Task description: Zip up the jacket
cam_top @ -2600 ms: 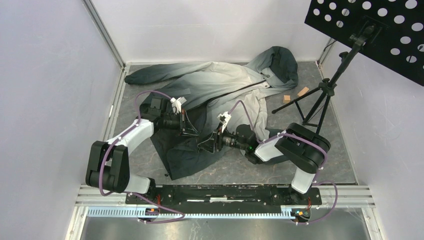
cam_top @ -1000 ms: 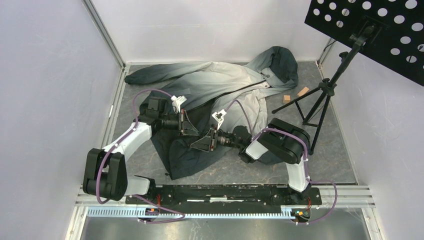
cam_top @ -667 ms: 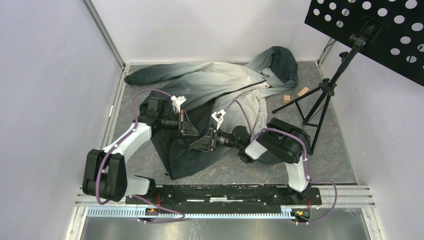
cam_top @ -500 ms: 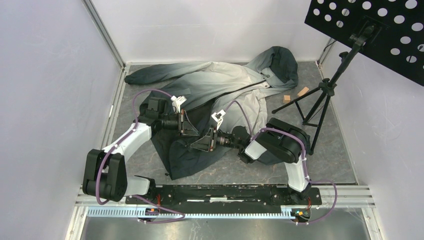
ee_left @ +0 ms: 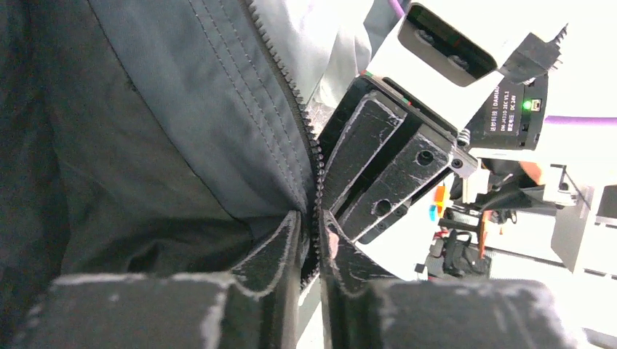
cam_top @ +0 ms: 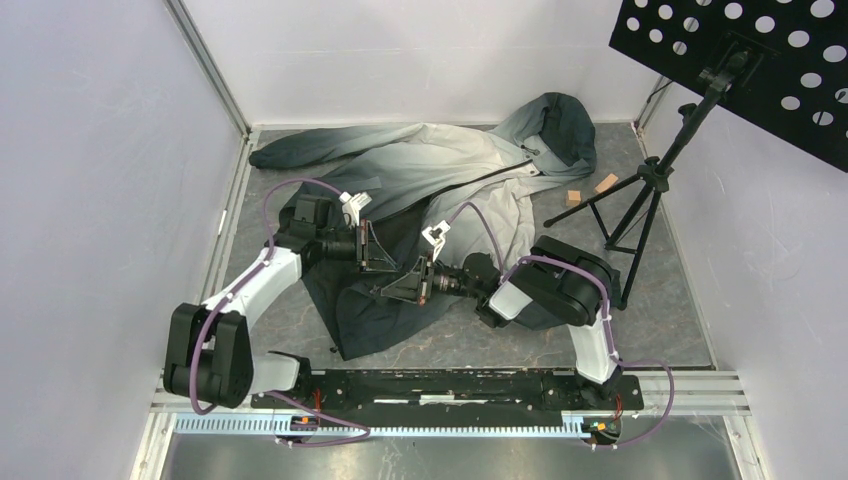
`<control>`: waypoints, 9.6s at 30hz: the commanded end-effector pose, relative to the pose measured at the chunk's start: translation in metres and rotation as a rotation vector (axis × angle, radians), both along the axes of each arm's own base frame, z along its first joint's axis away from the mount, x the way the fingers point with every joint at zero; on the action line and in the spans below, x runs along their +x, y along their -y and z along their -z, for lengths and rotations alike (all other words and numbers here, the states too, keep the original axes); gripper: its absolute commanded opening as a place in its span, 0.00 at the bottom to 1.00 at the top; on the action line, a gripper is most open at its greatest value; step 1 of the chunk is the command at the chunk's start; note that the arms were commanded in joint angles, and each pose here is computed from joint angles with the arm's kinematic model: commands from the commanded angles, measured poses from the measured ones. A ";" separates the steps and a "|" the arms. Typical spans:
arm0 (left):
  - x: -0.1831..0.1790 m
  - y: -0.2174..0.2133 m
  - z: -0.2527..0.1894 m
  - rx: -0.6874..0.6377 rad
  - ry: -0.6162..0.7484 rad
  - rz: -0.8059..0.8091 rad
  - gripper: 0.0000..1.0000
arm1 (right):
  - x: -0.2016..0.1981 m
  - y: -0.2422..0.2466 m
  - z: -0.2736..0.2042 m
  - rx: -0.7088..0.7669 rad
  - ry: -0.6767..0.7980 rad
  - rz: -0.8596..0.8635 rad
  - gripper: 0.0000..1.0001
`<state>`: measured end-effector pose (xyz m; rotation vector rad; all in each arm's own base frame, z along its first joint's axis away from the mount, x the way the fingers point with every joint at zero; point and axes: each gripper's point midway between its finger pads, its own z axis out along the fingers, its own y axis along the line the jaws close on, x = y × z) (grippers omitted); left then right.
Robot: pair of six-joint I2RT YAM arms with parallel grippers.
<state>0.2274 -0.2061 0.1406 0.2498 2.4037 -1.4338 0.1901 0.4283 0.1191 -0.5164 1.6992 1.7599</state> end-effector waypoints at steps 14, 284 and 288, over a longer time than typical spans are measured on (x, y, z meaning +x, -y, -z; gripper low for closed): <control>0.000 -0.021 -0.027 0.124 0.075 -0.161 0.49 | -0.027 0.025 -0.077 0.285 0.379 -0.053 0.00; 0.177 -0.187 0.107 1.011 -0.091 -0.337 0.29 | -0.055 0.025 -0.047 0.085 0.336 -0.223 0.00; 0.178 -0.173 0.083 0.917 -0.053 -0.366 0.08 | -0.054 0.025 -0.045 0.082 0.332 -0.219 0.00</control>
